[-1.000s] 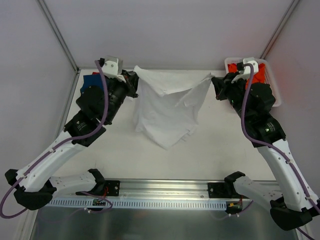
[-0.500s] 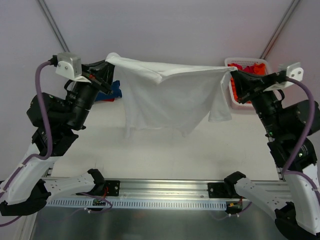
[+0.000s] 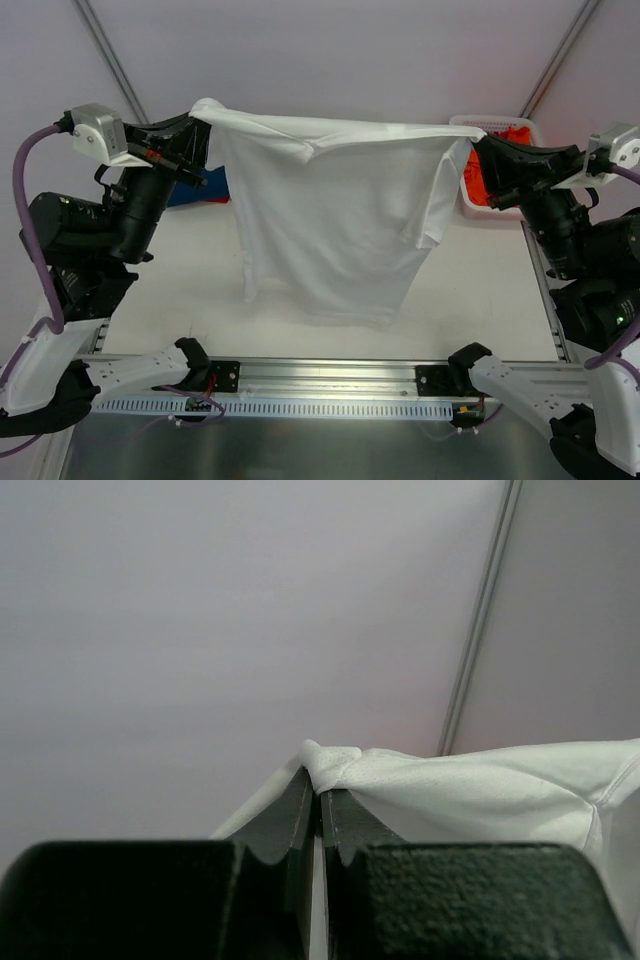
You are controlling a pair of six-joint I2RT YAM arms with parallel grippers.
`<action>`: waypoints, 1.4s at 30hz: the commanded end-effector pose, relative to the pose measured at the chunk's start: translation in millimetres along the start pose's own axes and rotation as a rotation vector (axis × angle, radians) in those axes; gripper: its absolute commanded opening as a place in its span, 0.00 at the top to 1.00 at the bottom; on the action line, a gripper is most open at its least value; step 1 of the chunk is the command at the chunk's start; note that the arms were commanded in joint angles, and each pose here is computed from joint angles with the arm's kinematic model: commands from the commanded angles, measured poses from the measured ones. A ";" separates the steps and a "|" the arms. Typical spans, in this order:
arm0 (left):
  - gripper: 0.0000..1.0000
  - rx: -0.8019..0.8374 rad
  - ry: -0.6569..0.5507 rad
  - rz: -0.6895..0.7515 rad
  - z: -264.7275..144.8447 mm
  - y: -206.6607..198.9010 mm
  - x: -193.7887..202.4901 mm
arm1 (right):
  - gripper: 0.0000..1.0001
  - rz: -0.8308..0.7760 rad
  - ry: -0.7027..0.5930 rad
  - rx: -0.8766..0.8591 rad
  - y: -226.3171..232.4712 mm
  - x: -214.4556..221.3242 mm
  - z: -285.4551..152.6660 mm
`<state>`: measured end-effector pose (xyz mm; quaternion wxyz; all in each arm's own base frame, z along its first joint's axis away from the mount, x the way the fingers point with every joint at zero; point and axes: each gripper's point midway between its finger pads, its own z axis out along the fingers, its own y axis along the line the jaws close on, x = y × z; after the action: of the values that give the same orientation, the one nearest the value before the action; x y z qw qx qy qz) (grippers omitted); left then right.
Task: Fold and stack the t-shirts
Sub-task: Flatten the tshirt out
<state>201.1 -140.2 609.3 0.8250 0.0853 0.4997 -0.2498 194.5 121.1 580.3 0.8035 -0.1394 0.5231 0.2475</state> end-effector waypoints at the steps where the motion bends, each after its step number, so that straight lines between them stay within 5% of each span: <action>1: 1.00 -0.049 0.038 -0.002 11.0 1.0 23.6 | 1.00 0.035 0.014 0.017 -2.2 12.9 10.3; 13: 1.00 -0.185 0.357 0.107 39.2 7.5 195.1 | 1.00 0.103 0.337 0.162 -27.2 164.1 38.1; 22: 1.00 -0.324 0.533 0.141 53.3 63.6 319.4 | 1.00 -0.008 0.607 0.301 -62.2 294.6 44.5; 42: 1.00 -0.505 0.630 0.242 123.5 159.0 462.0 | 1.00 -0.131 0.840 0.579 -150.2 444.5 73.1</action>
<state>527.9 -201.0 217.7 0.6093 0.0379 0.7915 0.0297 452.1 148.9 170.4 0.4996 -0.0635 0.8636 -0.0242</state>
